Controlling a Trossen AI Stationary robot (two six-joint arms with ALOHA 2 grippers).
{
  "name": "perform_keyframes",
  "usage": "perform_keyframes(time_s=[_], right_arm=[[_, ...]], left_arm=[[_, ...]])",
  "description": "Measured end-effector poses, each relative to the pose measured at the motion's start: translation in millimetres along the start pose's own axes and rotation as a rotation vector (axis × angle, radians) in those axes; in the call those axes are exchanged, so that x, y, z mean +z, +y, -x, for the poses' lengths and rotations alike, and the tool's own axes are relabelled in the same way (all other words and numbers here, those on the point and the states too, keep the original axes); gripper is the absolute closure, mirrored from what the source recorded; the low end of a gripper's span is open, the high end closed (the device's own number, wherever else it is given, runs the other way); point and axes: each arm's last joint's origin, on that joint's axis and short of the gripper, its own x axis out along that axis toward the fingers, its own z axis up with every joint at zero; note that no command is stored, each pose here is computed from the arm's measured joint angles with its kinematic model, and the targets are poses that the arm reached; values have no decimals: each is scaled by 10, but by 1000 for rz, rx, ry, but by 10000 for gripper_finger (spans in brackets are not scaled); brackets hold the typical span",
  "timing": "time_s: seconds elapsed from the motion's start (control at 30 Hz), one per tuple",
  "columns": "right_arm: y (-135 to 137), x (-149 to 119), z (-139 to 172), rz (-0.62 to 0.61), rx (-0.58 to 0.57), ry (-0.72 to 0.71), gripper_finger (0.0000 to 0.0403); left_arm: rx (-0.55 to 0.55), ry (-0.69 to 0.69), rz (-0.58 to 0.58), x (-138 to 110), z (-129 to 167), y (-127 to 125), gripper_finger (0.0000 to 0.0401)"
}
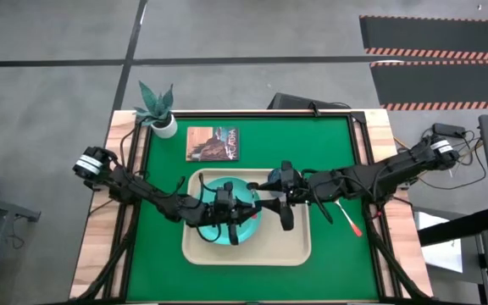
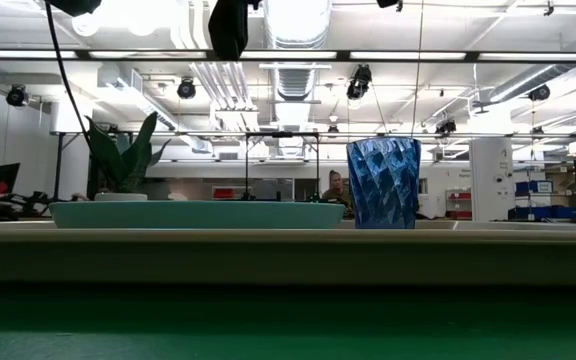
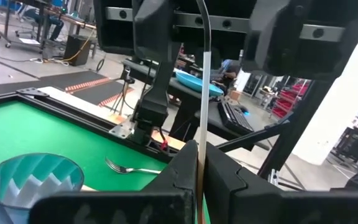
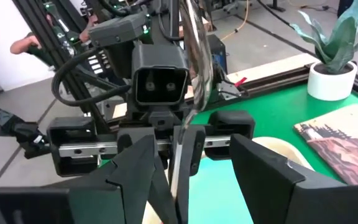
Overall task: Pick and place plate/cup/fork/spoon on tray
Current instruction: Put the orange spoon in the right corner of the serving tray
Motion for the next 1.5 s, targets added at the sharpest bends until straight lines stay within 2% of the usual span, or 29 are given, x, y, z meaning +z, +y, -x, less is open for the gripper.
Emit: perform_keyframes(time_s=[0.37,0.47,0.7,0.73,1.1,1.27,1.5], right_arm=[[-2,-128,-227,47,-5,-18,211],[3,-92,-194,59,5,-31,246],[1,-30,-111,78,23,-37,377],[2,-28,-108,84,26,-38,384],[-13,-28,-119,92,27,-35,393],[-133,13,-120,21,65,-1,394],[-291,46,-149,-30,82,31,394]], left_arm=[[13,1,-9,3,-17,42,401],[13,4,-11,-4,-13,45,401],[10,6,-15,-13,-5,48,401],[10,7,-17,-14,-5,48,401],[12,8,-18,-15,-6,51,401],[14,10,-17,-20,-5,57,399],[15,13,-37,-25,-4,61,342]])
